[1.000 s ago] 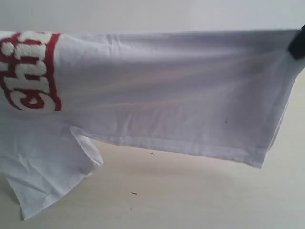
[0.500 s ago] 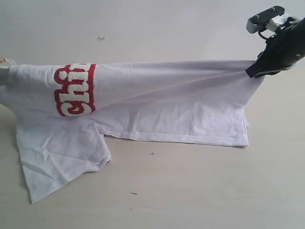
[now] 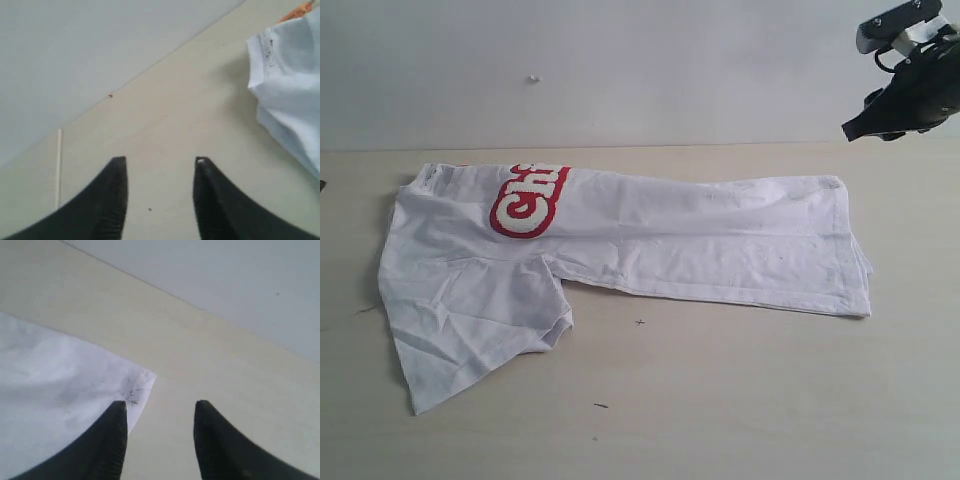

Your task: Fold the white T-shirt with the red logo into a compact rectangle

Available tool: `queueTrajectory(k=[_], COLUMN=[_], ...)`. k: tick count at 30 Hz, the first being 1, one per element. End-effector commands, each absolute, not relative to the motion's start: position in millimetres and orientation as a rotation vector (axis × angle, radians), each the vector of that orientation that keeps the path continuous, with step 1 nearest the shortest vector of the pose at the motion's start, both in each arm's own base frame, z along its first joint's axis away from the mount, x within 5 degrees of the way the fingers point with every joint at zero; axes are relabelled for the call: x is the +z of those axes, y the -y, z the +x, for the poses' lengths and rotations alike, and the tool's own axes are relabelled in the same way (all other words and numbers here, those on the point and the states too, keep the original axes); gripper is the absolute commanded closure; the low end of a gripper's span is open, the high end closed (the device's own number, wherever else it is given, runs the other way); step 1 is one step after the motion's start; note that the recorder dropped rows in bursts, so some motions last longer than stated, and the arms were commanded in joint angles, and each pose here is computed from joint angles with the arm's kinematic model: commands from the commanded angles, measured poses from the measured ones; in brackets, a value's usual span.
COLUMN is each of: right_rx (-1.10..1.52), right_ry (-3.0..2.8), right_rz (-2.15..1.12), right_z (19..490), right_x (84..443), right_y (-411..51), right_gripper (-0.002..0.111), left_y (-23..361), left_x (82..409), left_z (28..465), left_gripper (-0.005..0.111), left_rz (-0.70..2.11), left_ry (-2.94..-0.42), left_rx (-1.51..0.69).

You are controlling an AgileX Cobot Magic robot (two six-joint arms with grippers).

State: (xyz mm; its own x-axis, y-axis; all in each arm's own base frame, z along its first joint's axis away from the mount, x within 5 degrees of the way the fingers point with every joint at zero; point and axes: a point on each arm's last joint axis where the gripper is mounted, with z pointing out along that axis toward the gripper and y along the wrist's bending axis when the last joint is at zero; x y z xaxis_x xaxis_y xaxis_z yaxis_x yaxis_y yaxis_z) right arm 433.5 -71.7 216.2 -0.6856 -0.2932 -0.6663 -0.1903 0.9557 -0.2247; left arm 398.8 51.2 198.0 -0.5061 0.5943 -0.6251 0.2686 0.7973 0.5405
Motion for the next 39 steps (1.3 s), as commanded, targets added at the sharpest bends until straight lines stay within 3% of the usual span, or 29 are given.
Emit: queueTrajectory(k=[1,2,5,12,18,29,39], right_rx=[-0.095,-0.077,-0.006,0.191,0.148,0.181,0.221], right_ry=[-2.400,-2.419,-2.509,-2.747,-2.743,-2.812,-2.868], right_rz=[-0.260,-0.262,-0.291,-0.346,-0.339,-0.349,-0.359], right_z=[429.2,427.8,421.0,406.8,397.5,397.5,385.4], right_x=[216.1,214.9,208.8,177.8,151.2,102.3,94.2], right_y=[69.1,68.0,63.8,54.8,49.0,31.0,17.6], right_gripper=[0.081,0.087,0.108,0.108,0.108,0.108,0.108], left_y=[-27.9,-19.7,6.2,62.5,94.6,93.8,85.4], left_x=[188.5,186.9,181.3,154.4,136.4,90.8,72.8], left_z=[393.7,392.8,387.5,366.0,344.6,321.1,284.9], left_gripper=[0.095,0.106,0.107,0.107,0.107,0.107,0.107], left_rz=[0.631,0.660,0.751,1.003,1.121,1.162,1.177], left_ry=[-2.231,-2.245,-2.304,-2.491,-2.517,-2.667,-2.814], left_rx=[0.355,0.337,0.273,0.099,-0.115,-0.176,-0.231])
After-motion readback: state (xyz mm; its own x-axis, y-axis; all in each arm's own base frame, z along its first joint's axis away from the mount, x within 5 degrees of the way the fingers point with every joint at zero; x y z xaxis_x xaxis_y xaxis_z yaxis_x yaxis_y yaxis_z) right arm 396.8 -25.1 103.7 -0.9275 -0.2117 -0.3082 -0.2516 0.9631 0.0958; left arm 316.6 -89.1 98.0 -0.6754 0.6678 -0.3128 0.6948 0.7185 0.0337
